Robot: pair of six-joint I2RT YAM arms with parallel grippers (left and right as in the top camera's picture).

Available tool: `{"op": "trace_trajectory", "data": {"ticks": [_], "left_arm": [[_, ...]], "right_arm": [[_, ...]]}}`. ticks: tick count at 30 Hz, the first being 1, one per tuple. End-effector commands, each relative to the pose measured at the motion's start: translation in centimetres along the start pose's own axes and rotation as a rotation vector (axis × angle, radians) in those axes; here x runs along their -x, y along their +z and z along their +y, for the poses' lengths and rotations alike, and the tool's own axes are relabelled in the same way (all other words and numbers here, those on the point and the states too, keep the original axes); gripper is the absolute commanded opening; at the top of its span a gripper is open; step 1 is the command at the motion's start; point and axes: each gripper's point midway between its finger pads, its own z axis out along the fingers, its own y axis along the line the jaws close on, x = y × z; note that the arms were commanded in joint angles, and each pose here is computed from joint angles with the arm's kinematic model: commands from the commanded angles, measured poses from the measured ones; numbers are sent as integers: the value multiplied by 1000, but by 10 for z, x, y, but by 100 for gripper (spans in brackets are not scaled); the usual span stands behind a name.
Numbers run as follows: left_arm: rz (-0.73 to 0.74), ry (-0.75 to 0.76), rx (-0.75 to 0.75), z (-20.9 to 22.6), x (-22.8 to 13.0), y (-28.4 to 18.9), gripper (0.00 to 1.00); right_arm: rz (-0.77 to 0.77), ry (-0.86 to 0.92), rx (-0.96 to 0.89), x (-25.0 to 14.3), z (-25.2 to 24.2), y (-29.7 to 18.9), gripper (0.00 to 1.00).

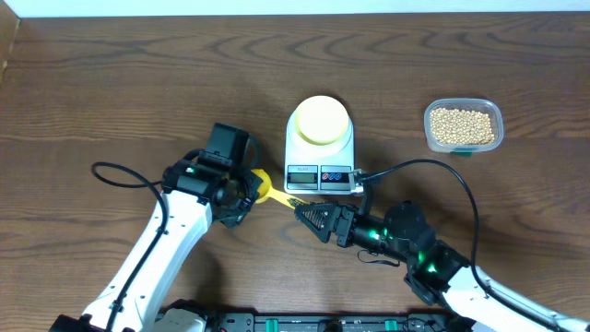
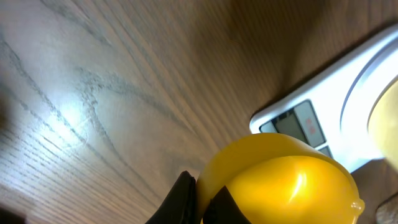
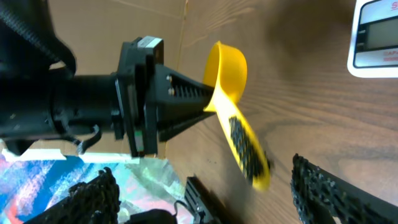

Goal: Scoop item into bowl and weigh 50g on scale

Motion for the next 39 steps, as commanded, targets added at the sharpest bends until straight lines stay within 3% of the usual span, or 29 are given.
{"op": "trace_trajectory", "data": {"ticks": [1, 5, 18, 39], "left_arm": [[2, 35, -17, -8, -10, -1, 7], [9, 32, -31, -13, -19, 0, 7], [21, 97, -65, -24, -35, 0, 7], [68, 98, -74, -25, -43, 0, 7]], "right_arm": [[-8, 43, -5, 2, -2, 7, 82], [-2, 107, -22, 0, -8, 9, 69], [2, 105, 23, 1, 3, 9, 43], [-32, 105, 11, 7, 0, 9, 21]]}}
